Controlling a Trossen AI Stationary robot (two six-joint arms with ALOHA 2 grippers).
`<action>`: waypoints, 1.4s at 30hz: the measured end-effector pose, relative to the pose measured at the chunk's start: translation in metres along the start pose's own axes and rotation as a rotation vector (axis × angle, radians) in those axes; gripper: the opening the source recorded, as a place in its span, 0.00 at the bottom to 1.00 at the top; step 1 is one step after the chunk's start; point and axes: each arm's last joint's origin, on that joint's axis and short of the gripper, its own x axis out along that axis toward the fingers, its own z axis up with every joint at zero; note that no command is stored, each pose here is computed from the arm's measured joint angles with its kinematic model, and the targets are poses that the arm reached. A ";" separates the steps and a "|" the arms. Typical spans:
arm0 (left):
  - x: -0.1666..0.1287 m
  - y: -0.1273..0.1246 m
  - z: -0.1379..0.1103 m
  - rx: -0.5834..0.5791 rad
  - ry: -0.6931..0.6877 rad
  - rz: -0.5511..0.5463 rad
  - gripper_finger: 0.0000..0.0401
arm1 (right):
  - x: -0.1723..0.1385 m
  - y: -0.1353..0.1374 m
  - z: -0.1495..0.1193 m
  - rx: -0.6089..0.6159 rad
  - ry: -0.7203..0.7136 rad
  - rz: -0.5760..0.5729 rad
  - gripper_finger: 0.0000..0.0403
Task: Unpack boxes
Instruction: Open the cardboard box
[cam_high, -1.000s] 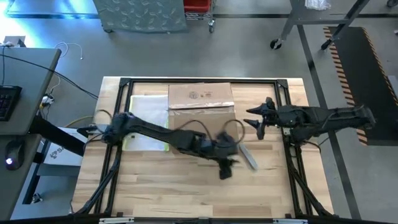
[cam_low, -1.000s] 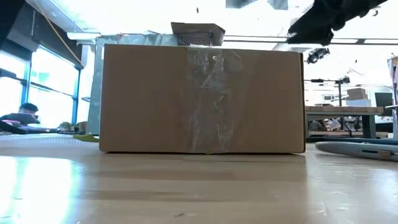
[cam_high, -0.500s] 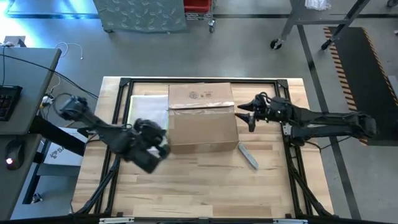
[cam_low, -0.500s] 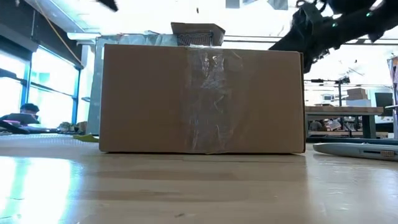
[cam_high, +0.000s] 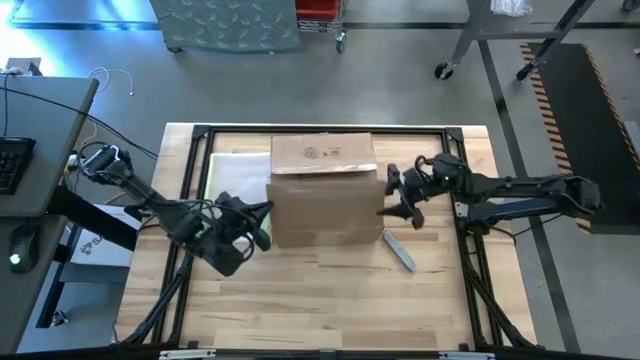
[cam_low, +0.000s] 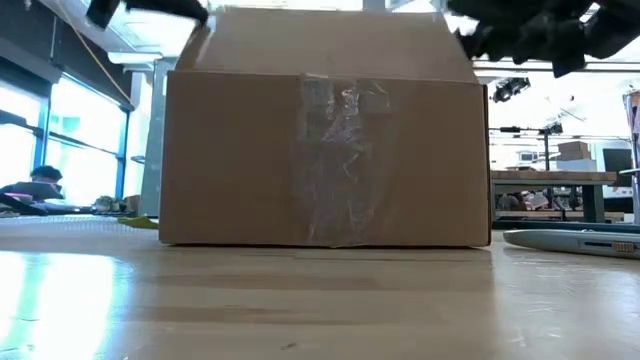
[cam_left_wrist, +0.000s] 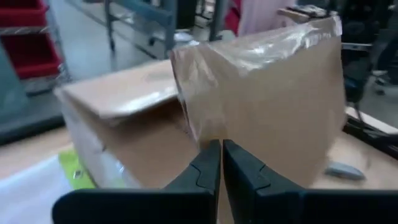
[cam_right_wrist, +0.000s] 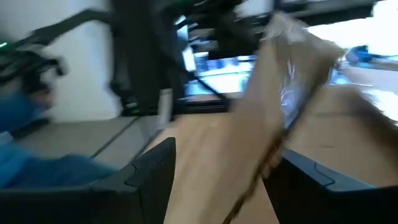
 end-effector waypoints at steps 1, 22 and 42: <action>-0.003 -0.002 0.008 0.016 -0.009 -0.020 0.00 | 0.002 0.005 -0.001 -0.011 0.007 0.043 0.52; 0.034 -0.034 0.064 0.050 0.079 -0.631 0.00 | 0.028 0.053 -0.037 0.061 0.281 0.163 0.52; 0.079 -0.073 -0.062 0.321 0.483 -0.438 0.00 | 0.012 0.045 -0.003 -0.031 0.125 -0.360 0.52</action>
